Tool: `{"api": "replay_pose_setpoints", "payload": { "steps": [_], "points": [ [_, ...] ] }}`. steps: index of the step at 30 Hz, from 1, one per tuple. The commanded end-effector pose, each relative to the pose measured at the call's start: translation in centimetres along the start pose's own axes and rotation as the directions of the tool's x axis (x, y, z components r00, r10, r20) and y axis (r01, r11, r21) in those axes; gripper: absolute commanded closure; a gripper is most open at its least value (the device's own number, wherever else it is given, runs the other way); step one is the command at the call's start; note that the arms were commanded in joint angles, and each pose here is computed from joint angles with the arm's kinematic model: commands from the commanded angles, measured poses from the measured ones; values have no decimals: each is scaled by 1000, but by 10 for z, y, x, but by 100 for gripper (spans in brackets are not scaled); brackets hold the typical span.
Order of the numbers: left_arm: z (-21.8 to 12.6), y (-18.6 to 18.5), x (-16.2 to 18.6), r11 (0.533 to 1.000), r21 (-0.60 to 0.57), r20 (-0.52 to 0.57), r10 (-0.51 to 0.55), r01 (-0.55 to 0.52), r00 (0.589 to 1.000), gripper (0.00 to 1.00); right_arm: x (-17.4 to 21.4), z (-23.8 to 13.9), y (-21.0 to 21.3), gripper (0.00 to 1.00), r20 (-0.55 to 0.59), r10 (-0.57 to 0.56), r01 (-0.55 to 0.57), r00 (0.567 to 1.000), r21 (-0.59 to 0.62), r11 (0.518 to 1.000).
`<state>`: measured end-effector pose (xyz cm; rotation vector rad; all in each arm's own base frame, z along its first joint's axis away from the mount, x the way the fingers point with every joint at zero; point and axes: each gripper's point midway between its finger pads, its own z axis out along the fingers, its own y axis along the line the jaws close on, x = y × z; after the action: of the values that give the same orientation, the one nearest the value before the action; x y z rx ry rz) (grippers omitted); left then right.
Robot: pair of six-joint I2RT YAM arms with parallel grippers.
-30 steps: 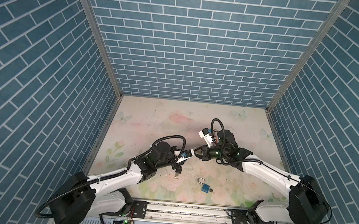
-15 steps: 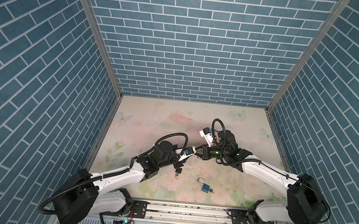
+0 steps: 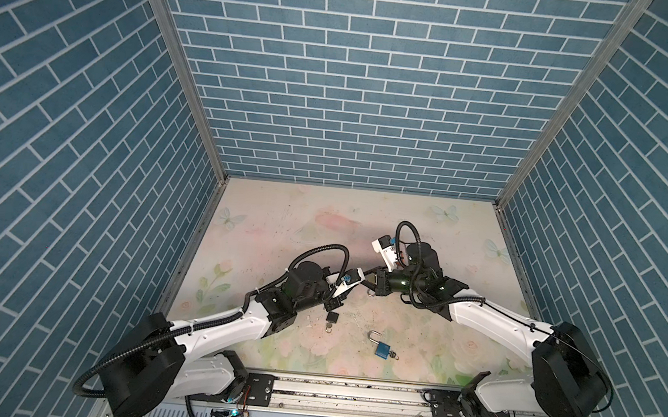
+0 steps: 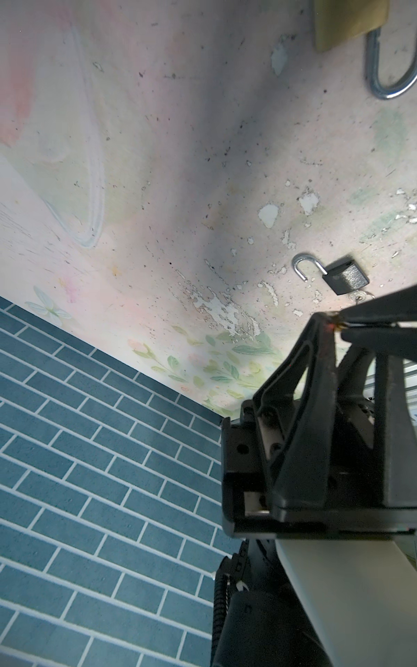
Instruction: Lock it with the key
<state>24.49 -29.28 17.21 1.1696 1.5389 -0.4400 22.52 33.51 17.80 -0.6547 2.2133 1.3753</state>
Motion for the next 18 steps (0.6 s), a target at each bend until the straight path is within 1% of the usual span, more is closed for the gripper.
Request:
{"api": "replay_pose_setpoints", "payload": {
  "steps": [1, 2, 3, 6, 9, 11, 12, 13, 15, 16, 18],
  "points": [
    [-23, 20, -104, 997, -83, 361, 38, -9, 932, 100, 15, -5, 12, 99, -79, 0, -2, 997, -23, 1000],
    [-23, 21, -95, 996, -89, 335, 16, 15, 942, 100, 4, -12, 15, 92, -46, -25, 24, 999, -14, 1000],
    [-22, 21, -84, 995, -92, 304, -8, 38, 953, 100, -9, -20, 19, 82, -9, -53, 53, 999, -5, 999],
    [-25, 22, -59, 986, -124, 236, -81, 112, 969, 100, -41, -43, 36, 61, 102, -153, 151, 983, 18, 988],
    [-34, 23, -48, 972, -153, 230, -140, 178, 963, 100, -65, -63, 56, 49, 224, -258, 255, 940, 43, 966],
    [-41, 26, -48, 956, -173, 254, -189, 237, 949, 100, -74, -75, 67, 45, 297, -315, 312, 901, 57, 948],
    [-44, 30, -49, 941, -182, 272, -229, 284, 935, 100, -77, -82, 72, 44, 336, -337, 337, 880, 61, 940],
    [-47, 35, -49, 922, -197, 286, -270, 333, 919, 100, -78, -86, 76, 43, 365, -351, 355, 862, 60, 933],
    [-52, 49, -46, 851, -241, 305, -390, 466, 869, 100, -77, -97, 84, 43, 430, -374, 389, 822, 55, 919],
    [-54, 56, -45, 817, -265, 312, -431, 513, 847, 100, -74, -101, 86, 42, 455, -383, 404, 804, 54, 913],
    [-58, 71, -37, 698, -325, 319, -554, 638, 769, 100, -66, -106, 87, 41, 497, -409, 433, 766, 71, 898]
  ]
}}
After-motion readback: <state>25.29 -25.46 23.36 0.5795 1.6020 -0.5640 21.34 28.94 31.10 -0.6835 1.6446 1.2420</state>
